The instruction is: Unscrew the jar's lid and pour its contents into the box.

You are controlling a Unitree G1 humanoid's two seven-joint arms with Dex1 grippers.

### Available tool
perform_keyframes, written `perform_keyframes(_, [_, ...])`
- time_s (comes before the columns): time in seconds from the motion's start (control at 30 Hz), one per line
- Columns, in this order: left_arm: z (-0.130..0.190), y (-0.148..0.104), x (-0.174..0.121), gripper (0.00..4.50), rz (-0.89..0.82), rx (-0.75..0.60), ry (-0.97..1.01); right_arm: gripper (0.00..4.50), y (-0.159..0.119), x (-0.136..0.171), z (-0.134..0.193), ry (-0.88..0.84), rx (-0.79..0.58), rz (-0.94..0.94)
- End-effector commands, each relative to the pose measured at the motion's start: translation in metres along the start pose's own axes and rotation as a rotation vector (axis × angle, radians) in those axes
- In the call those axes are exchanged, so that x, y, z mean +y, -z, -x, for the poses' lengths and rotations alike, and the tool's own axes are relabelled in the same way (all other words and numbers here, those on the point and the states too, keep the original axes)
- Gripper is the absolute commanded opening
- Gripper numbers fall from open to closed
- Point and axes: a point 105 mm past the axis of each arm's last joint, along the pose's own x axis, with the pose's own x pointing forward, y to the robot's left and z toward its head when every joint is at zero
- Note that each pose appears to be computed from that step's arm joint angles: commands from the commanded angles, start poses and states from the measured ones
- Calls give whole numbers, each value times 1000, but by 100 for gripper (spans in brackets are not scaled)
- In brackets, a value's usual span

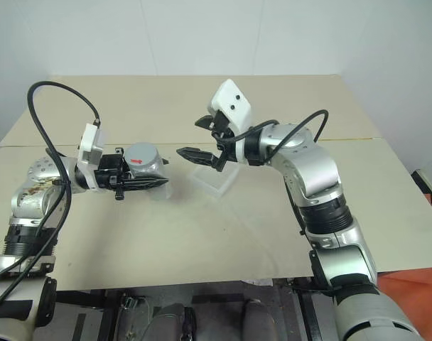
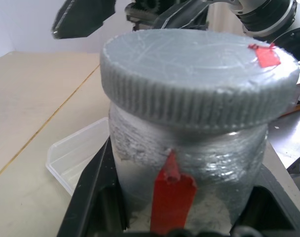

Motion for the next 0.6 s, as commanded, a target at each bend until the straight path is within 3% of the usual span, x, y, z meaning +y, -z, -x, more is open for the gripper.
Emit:
perform_keyframes(0.03, [-2,-10,3,194,-48,-10,8,448,-27,11,6,-59,-102,35])
perform_keyframes(0.6, [-7,-11,1,194,-55,-6,30,448,-41,47,-29,-163,-173,-4])
